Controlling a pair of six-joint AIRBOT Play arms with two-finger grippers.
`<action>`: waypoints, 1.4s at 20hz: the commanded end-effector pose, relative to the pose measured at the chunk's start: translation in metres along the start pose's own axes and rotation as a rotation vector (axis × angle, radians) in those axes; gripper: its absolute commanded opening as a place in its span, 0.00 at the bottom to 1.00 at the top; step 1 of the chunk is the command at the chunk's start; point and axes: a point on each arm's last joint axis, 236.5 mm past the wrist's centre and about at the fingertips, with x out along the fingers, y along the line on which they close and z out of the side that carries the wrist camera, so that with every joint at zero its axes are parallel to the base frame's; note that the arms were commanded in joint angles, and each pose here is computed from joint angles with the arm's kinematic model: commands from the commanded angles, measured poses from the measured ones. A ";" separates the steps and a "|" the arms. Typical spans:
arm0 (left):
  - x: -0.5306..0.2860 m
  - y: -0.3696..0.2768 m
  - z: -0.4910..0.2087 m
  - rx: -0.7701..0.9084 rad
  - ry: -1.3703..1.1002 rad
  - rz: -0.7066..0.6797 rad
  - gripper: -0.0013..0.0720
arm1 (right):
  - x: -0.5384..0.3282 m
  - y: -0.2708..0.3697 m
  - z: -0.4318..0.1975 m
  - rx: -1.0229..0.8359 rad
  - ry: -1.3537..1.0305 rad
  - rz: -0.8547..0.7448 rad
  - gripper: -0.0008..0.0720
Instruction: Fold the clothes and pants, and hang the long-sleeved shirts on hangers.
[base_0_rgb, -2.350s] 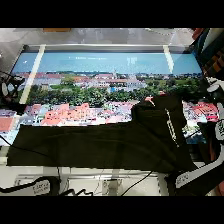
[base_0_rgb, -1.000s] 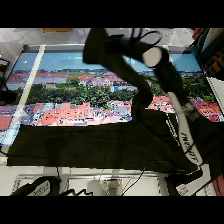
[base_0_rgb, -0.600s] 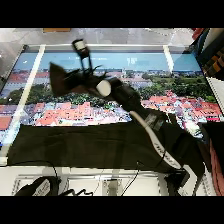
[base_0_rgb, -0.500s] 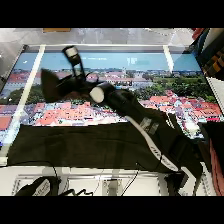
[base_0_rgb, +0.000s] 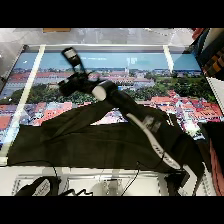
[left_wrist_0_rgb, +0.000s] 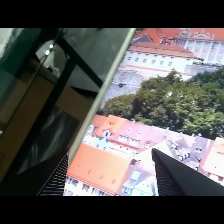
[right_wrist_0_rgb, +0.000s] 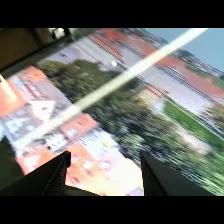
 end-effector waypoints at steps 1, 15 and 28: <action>0.007 -0.028 -0.015 -0.071 0.063 -0.104 0.79 | -0.053 -0.096 -0.007 0.040 0.133 -0.122 0.68; -0.036 -0.161 -0.264 0.047 0.882 -0.657 0.51 | -0.361 -0.400 -0.039 0.396 0.158 -0.699 0.66; -0.027 -0.184 -0.297 -0.510 1.103 -0.983 0.84 | -0.406 -0.431 -0.057 0.448 0.148 -0.783 0.66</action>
